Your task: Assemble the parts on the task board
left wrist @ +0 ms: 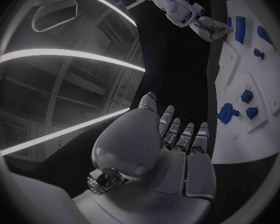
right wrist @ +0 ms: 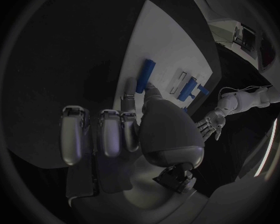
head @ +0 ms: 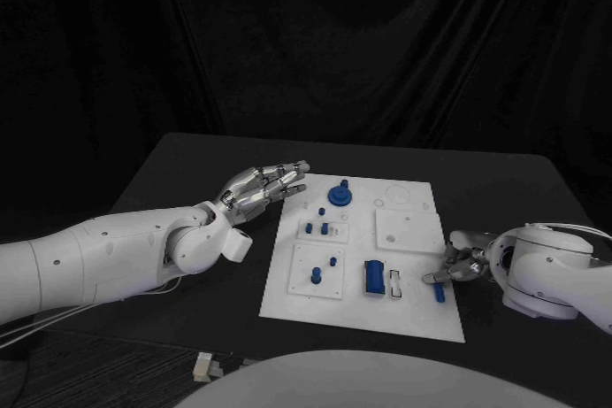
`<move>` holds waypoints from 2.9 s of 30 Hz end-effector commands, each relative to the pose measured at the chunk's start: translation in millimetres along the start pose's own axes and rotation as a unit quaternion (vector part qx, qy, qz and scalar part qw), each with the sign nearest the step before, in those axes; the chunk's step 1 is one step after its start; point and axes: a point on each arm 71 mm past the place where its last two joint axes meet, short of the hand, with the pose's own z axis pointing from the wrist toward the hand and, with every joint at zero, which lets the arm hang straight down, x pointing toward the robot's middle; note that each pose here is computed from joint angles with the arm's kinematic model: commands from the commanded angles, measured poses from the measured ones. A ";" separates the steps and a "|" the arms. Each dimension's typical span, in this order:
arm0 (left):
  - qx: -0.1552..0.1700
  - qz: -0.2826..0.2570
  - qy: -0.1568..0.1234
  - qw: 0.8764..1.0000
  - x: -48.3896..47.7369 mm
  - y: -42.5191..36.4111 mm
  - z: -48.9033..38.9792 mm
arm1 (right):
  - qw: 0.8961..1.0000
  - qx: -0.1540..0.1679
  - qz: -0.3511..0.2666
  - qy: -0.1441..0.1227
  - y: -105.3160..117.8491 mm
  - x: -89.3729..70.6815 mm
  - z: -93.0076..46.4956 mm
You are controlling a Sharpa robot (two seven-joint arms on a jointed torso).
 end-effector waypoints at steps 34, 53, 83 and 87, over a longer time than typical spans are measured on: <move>0.003 -0.007 0.006 1.000 1.9 1.6 -0.4 | 0.983 -0.029 0.168 0.068 28.3 13.5 -12.6; -0.003 -0.010 0.011 1.000 3.1 3.1 0.3 | 0.975 -0.038 0.198 0.090 40.6 10.5 -9.0; -0.005 -0.013 0.014 1.000 5.2 4.2 1.6 | 0.982 -0.034 0.173 0.071 44.2 -6.2 1.0; -0.006 -0.013 0.015 1.000 5.3 4.3 1.6 | 0.982 -0.034 0.168 0.074 44.7 -6.0 1.8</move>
